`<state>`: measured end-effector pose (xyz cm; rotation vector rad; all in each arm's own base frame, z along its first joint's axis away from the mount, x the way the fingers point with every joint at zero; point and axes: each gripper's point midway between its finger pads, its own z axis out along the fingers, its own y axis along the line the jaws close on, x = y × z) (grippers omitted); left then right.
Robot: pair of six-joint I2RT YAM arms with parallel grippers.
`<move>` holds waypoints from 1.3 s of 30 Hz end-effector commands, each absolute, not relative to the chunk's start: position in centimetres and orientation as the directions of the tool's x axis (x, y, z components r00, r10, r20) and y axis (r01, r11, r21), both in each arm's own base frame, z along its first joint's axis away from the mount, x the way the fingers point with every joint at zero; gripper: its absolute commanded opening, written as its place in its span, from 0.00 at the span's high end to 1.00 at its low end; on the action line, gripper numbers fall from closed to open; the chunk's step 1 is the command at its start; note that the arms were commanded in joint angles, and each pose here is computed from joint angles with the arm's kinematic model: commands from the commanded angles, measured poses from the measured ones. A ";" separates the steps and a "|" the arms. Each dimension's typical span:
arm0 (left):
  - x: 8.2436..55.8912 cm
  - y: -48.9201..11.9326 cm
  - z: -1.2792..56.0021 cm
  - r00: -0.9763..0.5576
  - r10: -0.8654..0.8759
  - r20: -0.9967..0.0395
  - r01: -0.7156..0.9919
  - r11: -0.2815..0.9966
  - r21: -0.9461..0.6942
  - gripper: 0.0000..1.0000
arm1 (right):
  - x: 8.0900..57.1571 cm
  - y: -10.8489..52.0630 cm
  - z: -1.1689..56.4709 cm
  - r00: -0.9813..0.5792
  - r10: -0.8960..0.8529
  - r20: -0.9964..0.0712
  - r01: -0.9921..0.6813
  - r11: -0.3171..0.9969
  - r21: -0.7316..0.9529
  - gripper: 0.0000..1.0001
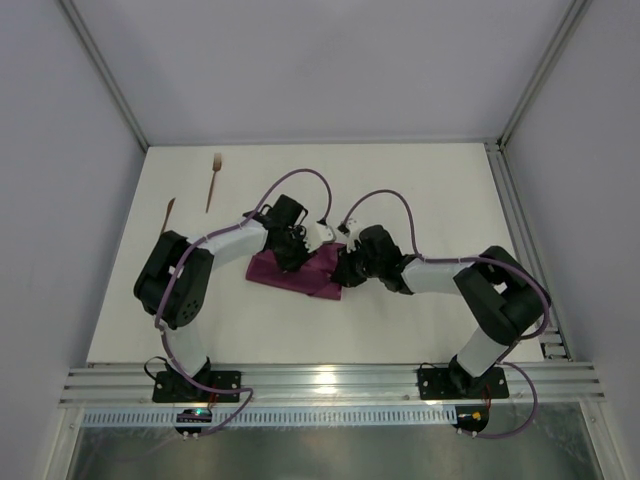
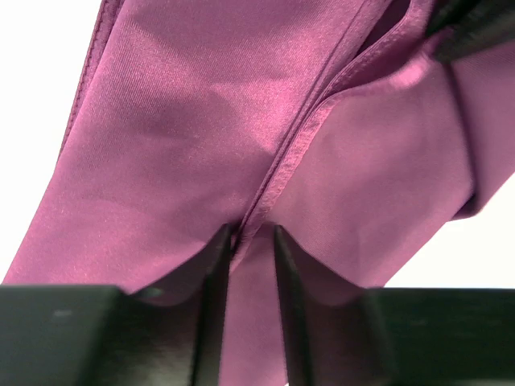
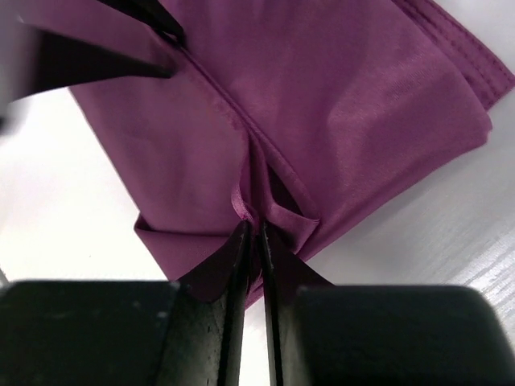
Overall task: Fold the napkin into a case and place the utensils inside
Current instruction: Fold the lower triangle-folded napkin at the center of the board.
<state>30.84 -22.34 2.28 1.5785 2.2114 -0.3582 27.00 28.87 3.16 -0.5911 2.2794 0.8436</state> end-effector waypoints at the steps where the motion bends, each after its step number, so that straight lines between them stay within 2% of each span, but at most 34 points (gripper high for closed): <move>1: 30.9 -23.4 4.6 -0.285 0.806 -0.520 0.937 0.349 0.027 0.68 | 28.6 28.7 3.2 -0.723 -0.119 -0.680 -0.527 0.732 0.432 0.86; 5: 31.7 -23.1 6.4 -0.283 0.790 -0.544 0.919 0.385 0.080 0.57 | 28.7 27.8 2.2 -0.754 -0.095 -0.650 -0.481 0.753 0.449 0.87; 9: 31.7 -22.9 8.7 -0.288 0.760 -0.583 0.904 0.416 0.096 0.56 | 28.7 27.9 2.1 -0.756 -0.097 -0.648 -0.483 0.751 0.451 0.88; 13: 29.9 -21.6 9.6 -0.307 0.752 -0.583 0.894 0.438 0.094 0.62 | 28.7 27.9 2.2 -0.755 -0.098 -0.649 -0.486 0.748 0.452 0.88; 14: 28.8 -20.4 8.0 -0.336 0.777 -0.532 0.892 0.445 0.086 0.69 | 28.6 27.8 2.2 -0.755 -0.100 -0.649 -0.486 0.749 0.450 0.88; 17: 27.6 -17.9 5.2 -0.348 0.829 -0.437 0.893 0.436 0.115 0.74 | 28.8 27.8 2.2 -0.755 -0.098 -0.649 -0.482 0.753 0.447 0.88; 18: 26.6 -16.9 3.8 -0.356 0.846 -0.397 0.897 0.428 0.108 0.75 | 28.7 27.8 2.2 -0.756 -0.100 -0.647 -0.481 0.754 0.446 0.88; 22: 26.8 -15.5 2.4 -0.351 0.869 -0.349 0.890 0.425 0.162 0.75 | 28.8 27.9 2.3 -0.758 -0.093 -0.646 -0.478 0.753 0.452 0.88; 29: 27.0 -16.3 1.5 -0.372 0.850 -0.373 0.888 0.443 0.125 0.75 | 28.6 28.2 2.6 -0.747 -0.104 -0.656 -0.505 0.732 0.458 0.85; 32: 26.1 -16.5 1.2 -0.372 0.848 -0.377 0.899 0.431 0.084 0.75 | 28.8 28.1 3.4 -0.730 -0.127 -0.671 -0.528 0.729 0.436 0.77; 33: 26.0 -16.6 1.4 -0.369 0.846 -0.384 0.900 0.429 0.080 0.76 | 28.9 28.1 3.7 -0.726 -0.135 -0.674 -0.534 0.728 0.430 0.67; 36: 25.9 -16.8 1.8 -0.364 0.845 -0.393 0.903 0.424 0.076 0.76 | 29.4 28.2 5.5 -0.703 -0.157 -0.694 -0.561 0.722 0.405 0.55; 39: 26.3 -16.9 2.2 -0.361 0.843 -0.399 0.902 0.425 0.082 0.76 | 29.9 28.1 8.6 -0.654 -0.172 -0.737 -0.597 0.716 0.363 0.51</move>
